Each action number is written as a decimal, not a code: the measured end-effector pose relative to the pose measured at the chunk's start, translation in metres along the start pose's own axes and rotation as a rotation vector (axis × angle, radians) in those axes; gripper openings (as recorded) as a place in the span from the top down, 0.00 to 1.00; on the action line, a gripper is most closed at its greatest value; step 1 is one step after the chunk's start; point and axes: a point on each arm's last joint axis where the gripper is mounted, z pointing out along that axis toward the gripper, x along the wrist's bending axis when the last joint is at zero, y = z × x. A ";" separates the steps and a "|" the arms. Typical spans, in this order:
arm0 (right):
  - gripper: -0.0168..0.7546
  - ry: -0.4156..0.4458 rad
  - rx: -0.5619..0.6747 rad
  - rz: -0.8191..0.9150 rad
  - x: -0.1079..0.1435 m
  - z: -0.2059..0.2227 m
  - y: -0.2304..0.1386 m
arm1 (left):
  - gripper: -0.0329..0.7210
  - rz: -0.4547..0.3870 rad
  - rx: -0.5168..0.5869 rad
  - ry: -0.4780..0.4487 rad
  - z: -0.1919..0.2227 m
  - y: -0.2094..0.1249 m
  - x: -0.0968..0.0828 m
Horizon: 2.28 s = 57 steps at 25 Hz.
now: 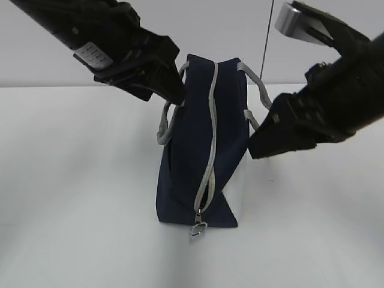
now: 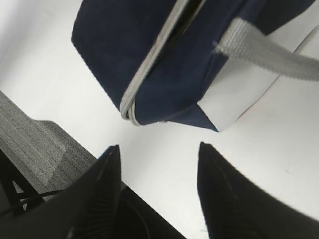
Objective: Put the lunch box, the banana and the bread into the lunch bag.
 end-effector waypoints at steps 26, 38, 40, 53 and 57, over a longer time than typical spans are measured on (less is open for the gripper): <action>0.50 0.317 -0.061 -0.410 0.006 0.075 -0.111 | 0.38 0.070 -0.059 0.035 -0.019 -0.062 -0.007; 0.50 0.305 -0.223 -0.528 -0.005 0.102 -0.100 | 0.38 0.070 -0.059 0.036 -0.019 -0.062 -0.007; 0.50 0.297 -0.235 -0.551 -0.010 0.112 -0.101 | 0.38 0.070 -0.059 0.036 -0.019 -0.062 -0.007; 0.42 0.303 -0.243 -0.527 -0.030 0.157 -0.097 | 0.38 0.071 -0.059 0.037 -0.019 -0.062 -0.007; 0.33 0.297 -0.223 -0.513 -0.034 0.164 -0.099 | 0.38 0.072 -0.058 0.038 -0.019 -0.062 -0.007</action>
